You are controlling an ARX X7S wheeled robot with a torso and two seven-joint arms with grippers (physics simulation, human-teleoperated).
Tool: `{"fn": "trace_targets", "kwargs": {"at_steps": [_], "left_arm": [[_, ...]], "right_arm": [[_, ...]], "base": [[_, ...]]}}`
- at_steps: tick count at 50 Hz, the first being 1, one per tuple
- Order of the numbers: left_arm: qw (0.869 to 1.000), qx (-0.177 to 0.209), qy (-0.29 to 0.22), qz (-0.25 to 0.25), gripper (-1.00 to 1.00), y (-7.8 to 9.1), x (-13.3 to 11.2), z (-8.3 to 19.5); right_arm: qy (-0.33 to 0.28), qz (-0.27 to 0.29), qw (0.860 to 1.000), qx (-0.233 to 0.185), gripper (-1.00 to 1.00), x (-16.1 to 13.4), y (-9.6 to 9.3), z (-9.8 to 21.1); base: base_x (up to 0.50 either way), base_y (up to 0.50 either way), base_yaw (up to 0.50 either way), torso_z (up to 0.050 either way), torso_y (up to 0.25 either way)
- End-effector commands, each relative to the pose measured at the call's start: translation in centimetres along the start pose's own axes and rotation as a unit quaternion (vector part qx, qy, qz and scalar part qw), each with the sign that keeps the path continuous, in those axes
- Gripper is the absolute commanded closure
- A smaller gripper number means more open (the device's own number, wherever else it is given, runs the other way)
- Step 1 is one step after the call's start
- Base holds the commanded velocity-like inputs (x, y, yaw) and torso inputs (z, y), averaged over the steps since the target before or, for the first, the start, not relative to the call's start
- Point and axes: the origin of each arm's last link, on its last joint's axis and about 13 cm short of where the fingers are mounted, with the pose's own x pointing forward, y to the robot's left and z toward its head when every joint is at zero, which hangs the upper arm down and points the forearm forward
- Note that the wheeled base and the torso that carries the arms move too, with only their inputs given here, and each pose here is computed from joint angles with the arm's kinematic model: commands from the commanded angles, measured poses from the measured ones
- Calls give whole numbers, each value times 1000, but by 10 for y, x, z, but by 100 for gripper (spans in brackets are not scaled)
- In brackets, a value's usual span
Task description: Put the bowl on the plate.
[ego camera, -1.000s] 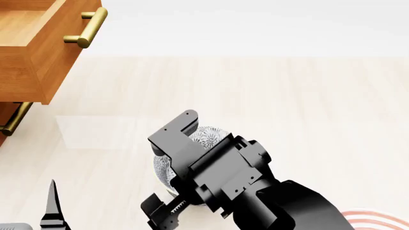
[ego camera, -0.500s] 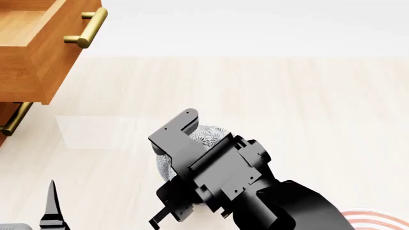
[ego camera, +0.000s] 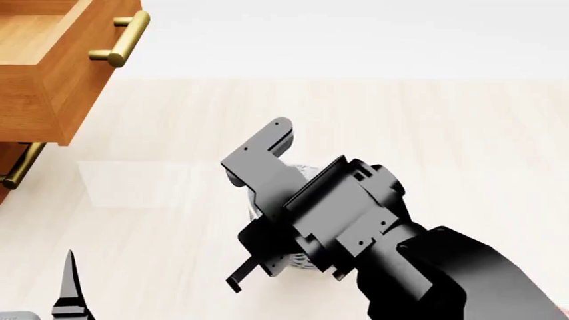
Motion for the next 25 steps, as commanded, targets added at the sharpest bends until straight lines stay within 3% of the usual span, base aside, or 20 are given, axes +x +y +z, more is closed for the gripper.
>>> {"fn": "trace_targets", "kwargs": {"at_steps": [1, 16, 25], "left_arm": [[1000, -2, -1, -1, -100, 0, 0, 0], [1000, -3, 1, -1, -100, 0, 0, -1], [1000, -4, 0, -2, -100, 0, 1, -1]], "right_arm": [[-29, -55, 998, -12, 100, -36, -17, 6], [-42, -111, 993, -7, 100, -73, -29, 6], [-13, -143, 990, -12, 100, -92, -31, -1]], "base": [[0, 0, 0, 0, 0], [0, 0, 0, 0, 0], [0, 0, 0, 0, 0]]}}
